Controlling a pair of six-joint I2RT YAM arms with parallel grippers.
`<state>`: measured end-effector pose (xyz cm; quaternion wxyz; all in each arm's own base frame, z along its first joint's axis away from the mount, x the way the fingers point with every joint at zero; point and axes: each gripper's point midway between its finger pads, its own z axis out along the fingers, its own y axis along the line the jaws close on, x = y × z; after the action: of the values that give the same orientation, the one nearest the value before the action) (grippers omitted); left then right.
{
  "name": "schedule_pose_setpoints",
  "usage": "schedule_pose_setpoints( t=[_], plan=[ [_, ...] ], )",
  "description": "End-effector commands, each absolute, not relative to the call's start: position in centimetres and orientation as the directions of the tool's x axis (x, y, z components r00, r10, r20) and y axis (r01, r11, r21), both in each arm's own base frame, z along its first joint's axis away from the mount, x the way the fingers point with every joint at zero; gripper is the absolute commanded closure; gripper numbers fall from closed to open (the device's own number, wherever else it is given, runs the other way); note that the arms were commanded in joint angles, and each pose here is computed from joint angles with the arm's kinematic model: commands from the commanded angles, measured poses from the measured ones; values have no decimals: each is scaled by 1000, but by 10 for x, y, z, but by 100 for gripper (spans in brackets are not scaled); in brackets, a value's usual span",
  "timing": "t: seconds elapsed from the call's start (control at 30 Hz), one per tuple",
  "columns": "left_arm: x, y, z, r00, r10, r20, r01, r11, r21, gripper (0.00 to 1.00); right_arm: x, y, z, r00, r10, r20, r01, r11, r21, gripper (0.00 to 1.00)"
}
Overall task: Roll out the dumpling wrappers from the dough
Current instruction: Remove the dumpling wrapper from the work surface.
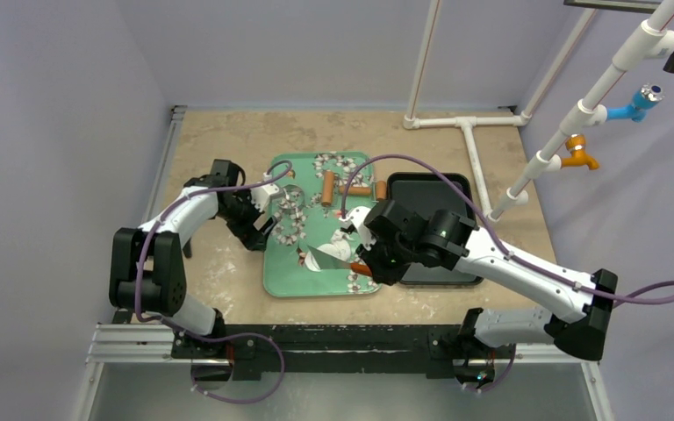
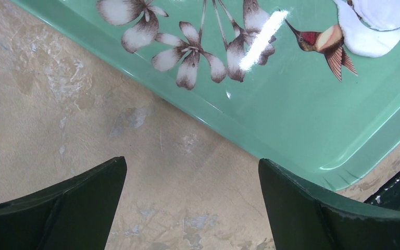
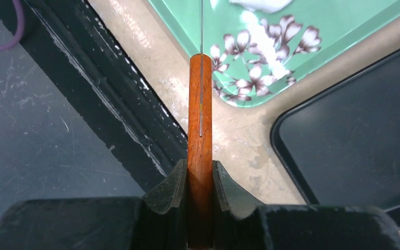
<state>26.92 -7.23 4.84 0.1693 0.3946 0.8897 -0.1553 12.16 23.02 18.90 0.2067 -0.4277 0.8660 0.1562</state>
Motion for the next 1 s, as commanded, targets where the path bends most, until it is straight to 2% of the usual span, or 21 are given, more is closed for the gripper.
schedule_pose_setpoints(
  t=[0.0, 0.37, 0.7, 0.97],
  plan=[
    [279, -77, 58, -623, 640, -449, 756, 640, -137, 0, 121, 244, 187, -580, -627, -520, -785, 600, 151, 100],
    [278, -76, 57, -623, 645, -443, 758, 638, -138, 0, 126, 259, 166, -561, -668, -488, -809, 568, 153, 100],
    [277, -77, 57, -620, 646, -445, 761, 633, -142, 0, 141, 250, 157, -574, -672, -468, -780, 623, 62, 100],
    [278, -77, 58, -617, 647, -449, 763, 631, -139, 0, 145, 259, 156, -555, -684, -472, -796, 603, 62, 100]
  ],
)
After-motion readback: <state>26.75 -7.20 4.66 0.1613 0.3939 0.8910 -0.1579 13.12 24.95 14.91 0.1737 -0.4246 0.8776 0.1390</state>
